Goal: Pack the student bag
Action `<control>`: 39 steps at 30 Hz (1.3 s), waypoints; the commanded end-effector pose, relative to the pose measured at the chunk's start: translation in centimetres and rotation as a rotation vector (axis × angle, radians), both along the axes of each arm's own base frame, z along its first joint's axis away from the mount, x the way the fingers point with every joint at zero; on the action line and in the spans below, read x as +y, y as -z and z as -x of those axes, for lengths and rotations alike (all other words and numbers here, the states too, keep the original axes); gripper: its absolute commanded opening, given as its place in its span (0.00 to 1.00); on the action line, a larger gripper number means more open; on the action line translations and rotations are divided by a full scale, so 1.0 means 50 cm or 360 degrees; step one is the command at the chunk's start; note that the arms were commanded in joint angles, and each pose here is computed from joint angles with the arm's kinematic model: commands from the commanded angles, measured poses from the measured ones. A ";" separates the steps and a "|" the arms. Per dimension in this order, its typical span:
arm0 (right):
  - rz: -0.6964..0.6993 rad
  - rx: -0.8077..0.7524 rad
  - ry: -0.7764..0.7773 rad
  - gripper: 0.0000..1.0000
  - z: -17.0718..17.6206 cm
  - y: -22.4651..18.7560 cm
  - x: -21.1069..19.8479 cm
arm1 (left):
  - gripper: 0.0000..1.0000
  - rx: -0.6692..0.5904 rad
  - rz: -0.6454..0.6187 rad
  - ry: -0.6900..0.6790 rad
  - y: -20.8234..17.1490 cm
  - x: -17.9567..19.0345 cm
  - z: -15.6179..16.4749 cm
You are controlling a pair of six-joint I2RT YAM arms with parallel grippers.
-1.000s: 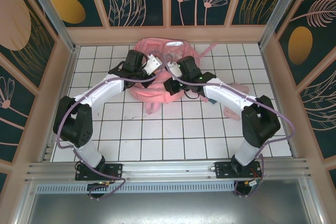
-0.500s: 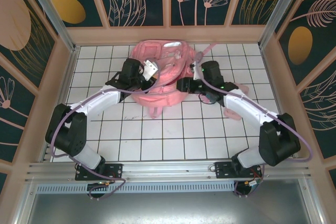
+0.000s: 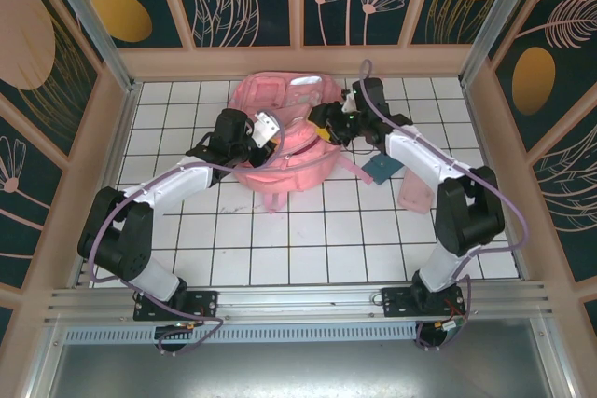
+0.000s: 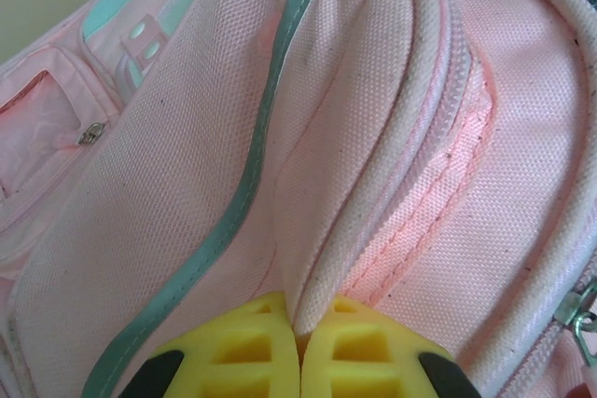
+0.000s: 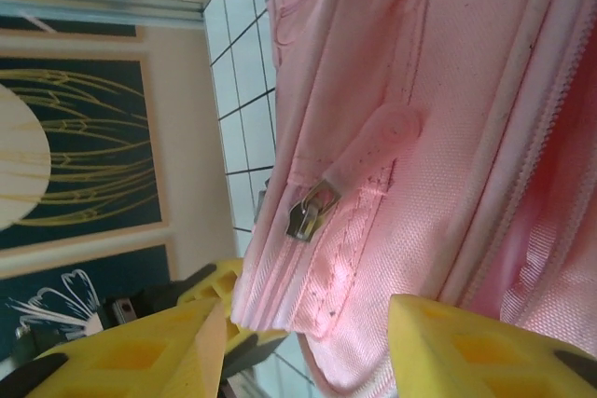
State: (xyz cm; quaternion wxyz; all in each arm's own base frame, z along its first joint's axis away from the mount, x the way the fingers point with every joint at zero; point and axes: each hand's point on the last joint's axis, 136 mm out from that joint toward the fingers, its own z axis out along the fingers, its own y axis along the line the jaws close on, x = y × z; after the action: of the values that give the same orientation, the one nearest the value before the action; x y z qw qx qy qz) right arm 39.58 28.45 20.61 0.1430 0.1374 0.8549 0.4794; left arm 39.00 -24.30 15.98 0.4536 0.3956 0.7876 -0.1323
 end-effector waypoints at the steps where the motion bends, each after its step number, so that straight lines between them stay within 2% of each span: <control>1: -0.0102 0.0180 -0.0017 0.49 0.009 -0.024 0.049 | 0.00 -0.0257 0.0133 0.0132 -0.102 -0.032 -0.006; 7: 0.0017 0.0416 -0.0046 0.40 0.019 0.034 0.091 | 0.00 -0.0260 0.0121 0.0165 -0.096 -0.037 -0.004; 13: 0.0107 0.0600 0.0005 0.40 0.046 0.091 0.100 | 0.00 -0.0306 0.0108 0.0166 -0.112 -0.038 -0.010; 18: 0.0192 0.0654 0.0049 0.39 0.055 0.113 0.105 | 0.00 -0.0376 0.0064 0.0188 -0.139 -0.047 -0.019; 20: 0.0202 0.0665 0.0060 0.32 0.052 0.121 0.106 | 0.00 -0.0396 0.0084 0.0180 -0.151 -0.047 -0.019; 22: 0.0184 0.0656 0.0058 0.18 0.048 0.123 0.110 | 0.06 -0.0401 0.0125 0.0149 -0.164 -0.043 -0.017; 24: 0.0134 0.0629 0.0052 0.11 0.042 0.117 0.117 | 0.11 -0.0378 0.0194 0.0072 -0.177 -0.033 -0.013; 25: 0.0092 0.0602 0.0046 0.08 0.038 0.108 0.123 | 0.20 -0.0348 0.0248 -0.0009 -0.184 -0.023 -0.014; 27: 0.0005 0.0539 0.0035 0.06 0.027 0.087 0.133 | 0.44 -0.0256 0.0349 -0.0217 -0.188 0.006 -0.017; 28: -0.0047 0.0494 0.0022 0.05 0.021 0.071 0.140 | 0.53 -0.0185 0.0413 -0.0370 -0.187 0.027 -0.019; 29: -0.0092 0.0453 0.0009 0.05 0.015 0.055 0.146 | 0.58 -0.0114 0.0478 -0.0518 -0.185 0.049 -0.019; 31: -0.0166 0.0384 -0.0007 0.05 0.004 0.026 0.152 | 0.62 0.0051 0.0567 -0.0654 -0.169 0.067 -0.002; 34: -0.0211 0.0327 -0.0011 0.04 -0.003 0.001 0.154 | 0.67 0.0294 0.0647 -0.0704 -0.142 0.067 0.037; 39: -0.0248 0.0327 -0.0050 0.03 0.004 -0.009 0.160 | 0.65 0.0657 0.0682 -0.0614 -0.085 0.037 0.098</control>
State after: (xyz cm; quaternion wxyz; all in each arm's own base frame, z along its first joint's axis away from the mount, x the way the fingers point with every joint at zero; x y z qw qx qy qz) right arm 39.37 34.78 17.35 0.0236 0.2280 0.8529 0.4691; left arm 36.48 -21.79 24.02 0.4702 0.1363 0.8383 -0.2400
